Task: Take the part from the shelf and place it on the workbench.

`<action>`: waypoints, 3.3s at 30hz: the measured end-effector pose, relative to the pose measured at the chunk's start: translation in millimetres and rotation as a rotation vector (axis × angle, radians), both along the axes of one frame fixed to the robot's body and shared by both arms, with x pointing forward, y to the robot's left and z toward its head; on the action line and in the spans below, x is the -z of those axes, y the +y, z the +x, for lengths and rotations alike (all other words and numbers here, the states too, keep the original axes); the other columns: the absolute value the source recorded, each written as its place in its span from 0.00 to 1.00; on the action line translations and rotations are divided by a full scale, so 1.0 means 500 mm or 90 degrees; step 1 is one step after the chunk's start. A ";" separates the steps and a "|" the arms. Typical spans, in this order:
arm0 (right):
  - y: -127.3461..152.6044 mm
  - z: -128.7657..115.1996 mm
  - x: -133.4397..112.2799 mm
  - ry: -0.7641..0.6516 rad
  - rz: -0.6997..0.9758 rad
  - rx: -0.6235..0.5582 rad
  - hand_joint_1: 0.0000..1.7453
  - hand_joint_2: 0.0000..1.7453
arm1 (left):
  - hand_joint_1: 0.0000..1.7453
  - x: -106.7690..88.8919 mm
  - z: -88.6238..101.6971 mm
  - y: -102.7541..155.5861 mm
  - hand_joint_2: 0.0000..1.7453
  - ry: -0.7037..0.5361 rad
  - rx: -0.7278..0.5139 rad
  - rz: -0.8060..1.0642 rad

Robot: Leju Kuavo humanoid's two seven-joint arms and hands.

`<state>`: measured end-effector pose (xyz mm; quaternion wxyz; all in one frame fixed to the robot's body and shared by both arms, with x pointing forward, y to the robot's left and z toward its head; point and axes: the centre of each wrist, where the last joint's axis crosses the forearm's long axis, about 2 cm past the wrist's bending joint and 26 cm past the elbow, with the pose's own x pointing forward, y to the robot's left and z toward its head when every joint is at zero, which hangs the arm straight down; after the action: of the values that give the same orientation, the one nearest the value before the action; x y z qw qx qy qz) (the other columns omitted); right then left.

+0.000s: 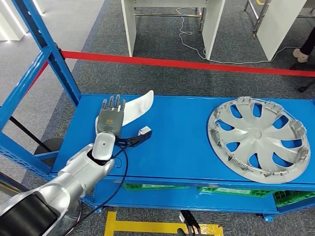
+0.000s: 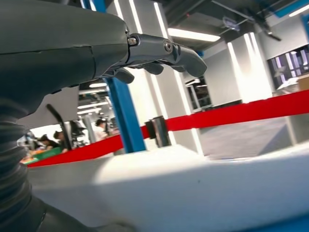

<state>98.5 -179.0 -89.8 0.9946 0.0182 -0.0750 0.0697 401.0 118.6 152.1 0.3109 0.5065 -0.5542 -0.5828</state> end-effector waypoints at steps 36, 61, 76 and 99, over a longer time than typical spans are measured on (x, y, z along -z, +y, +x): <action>-0.034 -0.082 0.022 0.062 -0.053 -0.013 0.00 0.00 | 1.00 0.012 0.036 0.091 1.00 0.129 -0.090 -0.046; -0.034 -0.091 0.023 0.055 -0.066 -0.040 0.00 0.00 | 1.00 0.046 -0.024 0.119 1.00 -0.092 0.053 -0.218; -0.034 -0.092 0.023 0.055 -0.066 -0.042 0.00 0.00 | 1.00 0.044 -0.024 0.125 1.00 -0.097 0.050 -0.223; -0.099 -0.125 0.036 0.113 -0.158 -0.035 0.00 0.00 | 1.00 -0.017 -0.359 0.174 1.00 -0.288 0.279 -1.017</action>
<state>36.1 -228.3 -107.7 0.9896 -0.0970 0.0226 0.1040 221.3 205.4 160.8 0.3365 0.1212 -0.9325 0.0504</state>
